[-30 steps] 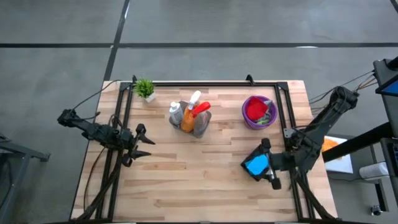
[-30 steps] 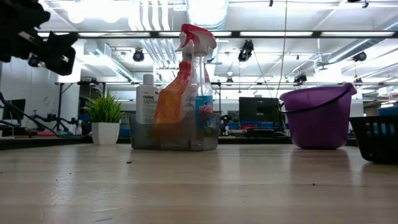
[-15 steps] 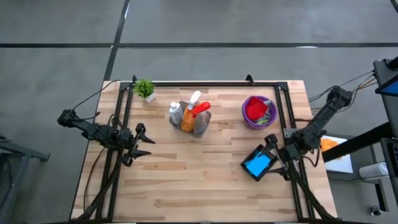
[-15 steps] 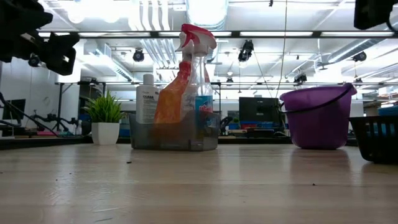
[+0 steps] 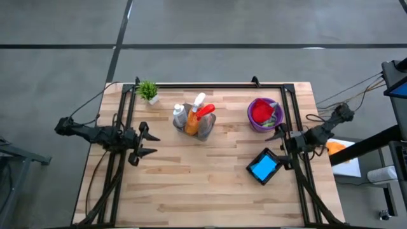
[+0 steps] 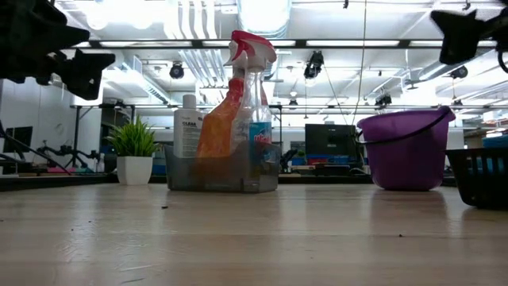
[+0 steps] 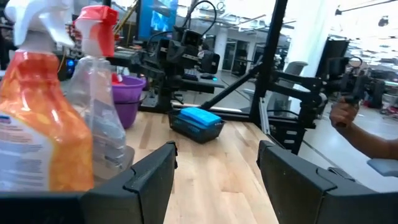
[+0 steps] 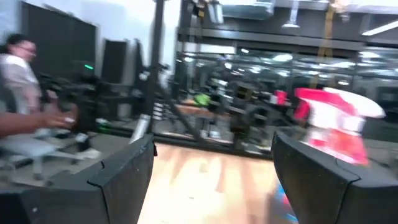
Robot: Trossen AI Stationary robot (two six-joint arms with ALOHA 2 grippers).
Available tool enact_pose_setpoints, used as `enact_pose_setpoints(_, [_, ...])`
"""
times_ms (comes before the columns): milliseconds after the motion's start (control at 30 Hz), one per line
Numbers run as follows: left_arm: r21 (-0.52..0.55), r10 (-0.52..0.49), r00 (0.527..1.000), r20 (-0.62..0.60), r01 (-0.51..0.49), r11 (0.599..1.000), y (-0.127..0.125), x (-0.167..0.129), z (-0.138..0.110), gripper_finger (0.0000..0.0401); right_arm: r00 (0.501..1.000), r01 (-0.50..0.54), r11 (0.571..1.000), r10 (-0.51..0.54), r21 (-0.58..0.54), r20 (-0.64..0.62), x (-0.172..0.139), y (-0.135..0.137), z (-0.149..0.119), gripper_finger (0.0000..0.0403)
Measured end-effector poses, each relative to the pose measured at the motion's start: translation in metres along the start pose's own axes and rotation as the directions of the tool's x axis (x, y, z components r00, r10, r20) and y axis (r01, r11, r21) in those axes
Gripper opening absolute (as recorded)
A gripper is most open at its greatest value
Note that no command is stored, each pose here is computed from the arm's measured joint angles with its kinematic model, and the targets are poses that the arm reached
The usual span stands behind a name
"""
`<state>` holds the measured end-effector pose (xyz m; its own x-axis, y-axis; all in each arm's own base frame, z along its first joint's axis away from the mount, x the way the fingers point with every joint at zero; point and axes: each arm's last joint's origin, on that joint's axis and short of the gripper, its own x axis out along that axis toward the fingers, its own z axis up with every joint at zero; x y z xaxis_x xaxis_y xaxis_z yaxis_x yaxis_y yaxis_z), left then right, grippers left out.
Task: Pick & Place Kitchen Items
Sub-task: Return to Home Position
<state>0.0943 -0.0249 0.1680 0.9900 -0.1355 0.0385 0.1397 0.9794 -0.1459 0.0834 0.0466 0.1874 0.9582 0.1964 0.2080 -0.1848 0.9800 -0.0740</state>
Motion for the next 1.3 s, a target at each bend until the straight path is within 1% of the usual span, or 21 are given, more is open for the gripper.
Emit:
enact_pose_setpoints(100, [-0.011,0.019,1.0,-0.003,-0.019,1.0,0.004,0.001,0.0,0.0231,0.996,0.074,0.997,-0.076,-0.031,-0.048,0.0,-0.008,-0.006,0.0315])
enact_pose_setpoints(233, [-0.025,0.053,0.998,-0.023,-0.053,0.998,0.011,0.0,0.001,0.0231,0.979,0.171,0.985,-0.174,-0.039,-0.108,0.001,-0.018,-0.012,0.0315])
enact_pose_setpoints(400, [-0.026,0.095,0.995,-0.024,-0.096,0.995,0.021,0.0,0.002,0.0231,0.974,0.189,0.981,-0.193,-0.044,-0.121,0.002,-0.027,-0.015,0.0315])
enact_pose_setpoints(533, [-0.019,0.134,0.991,-0.02,-0.134,0.991,0.028,-0.001,0.002,0.0231,0.955,0.24,0.97,-0.244,-0.046,-0.169,0.002,-0.033,-0.02,0.0315])
enact_pose_setpoints(767, [-0.007,0.111,0.993,-0.026,-0.112,0.994,0.03,-0.001,0.003,0.0231,0.956,0.238,0.971,-0.241,-0.038,-0.17,0.002,-0.034,-0.02,0.0315])
enact_pose_setpoints(900, [-0.023,0.076,0.993,-0.089,-0.078,0.997,0.029,0.001,0.002,0.0231,0.955,0.239,0.971,-0.241,-0.031,-0.171,0.002,-0.034,-0.021,0.0315])
enact_pose_setpoints(1033, [-0.047,0.076,0.987,-0.14,-0.083,0.995,0.029,0.003,-0.001,0.0231,0.955,0.239,0.971,-0.24,-0.032,-0.172,0.002,-0.034,-0.021,0.0315])
enact_pose_setpoints(1300, [-0.048,0.077,0.985,-0.152,-0.085,0.995,0.03,0.003,-0.002,0.0231,0.954,0.239,0.971,-0.241,-0.033,-0.177,0.002,-0.034,-0.021,0.0315])
